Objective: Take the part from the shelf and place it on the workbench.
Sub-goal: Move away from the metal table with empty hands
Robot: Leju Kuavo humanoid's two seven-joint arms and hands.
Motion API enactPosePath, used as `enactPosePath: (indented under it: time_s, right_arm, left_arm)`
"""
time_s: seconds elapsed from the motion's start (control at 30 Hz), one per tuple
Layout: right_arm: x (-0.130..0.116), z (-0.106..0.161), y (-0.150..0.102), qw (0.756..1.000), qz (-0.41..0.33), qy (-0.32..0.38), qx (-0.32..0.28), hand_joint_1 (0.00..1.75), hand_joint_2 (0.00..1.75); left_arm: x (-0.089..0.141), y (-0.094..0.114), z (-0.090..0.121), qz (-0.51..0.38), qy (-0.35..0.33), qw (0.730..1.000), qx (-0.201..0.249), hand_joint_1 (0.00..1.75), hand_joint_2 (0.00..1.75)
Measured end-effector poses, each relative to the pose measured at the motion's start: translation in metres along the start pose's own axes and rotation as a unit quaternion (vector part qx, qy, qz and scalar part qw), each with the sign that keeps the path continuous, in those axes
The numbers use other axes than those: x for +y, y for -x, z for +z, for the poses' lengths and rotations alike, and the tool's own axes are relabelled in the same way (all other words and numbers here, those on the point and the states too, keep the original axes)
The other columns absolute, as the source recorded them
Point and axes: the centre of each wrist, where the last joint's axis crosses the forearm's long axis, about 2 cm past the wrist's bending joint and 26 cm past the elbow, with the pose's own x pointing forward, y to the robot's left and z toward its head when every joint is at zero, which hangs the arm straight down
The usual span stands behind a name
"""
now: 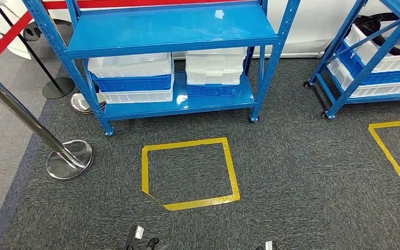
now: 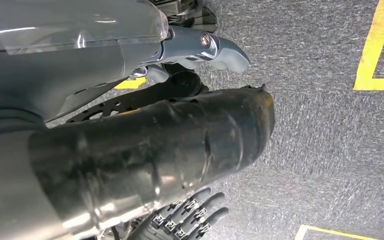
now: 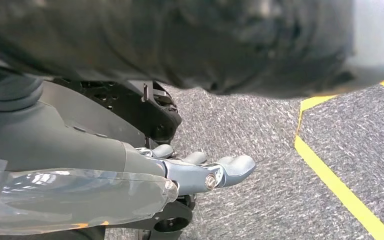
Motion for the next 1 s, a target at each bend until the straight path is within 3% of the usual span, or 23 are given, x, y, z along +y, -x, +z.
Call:
enactPosePath:
  time_s: [0.4, 1.0]
  right_arm:
    - [0.004, -0.001, 0.000, 0.999, 0.010, -0.034, -0.005, 0.00, 0.00]
    - [0.043, -0.029, -0.015, 0.995, 0.029, -0.097, 0.003, 0.00, 0.00]
  left_arm:
    - [-0.001, -0.001, -0.001, 0.022, 0.004, 1.000, -0.019, 0.00, 0.00]
    - [-0.014, -0.024, -0.015, 0.046, 0.037, 0.996, -0.060, 0.00, 0.00]
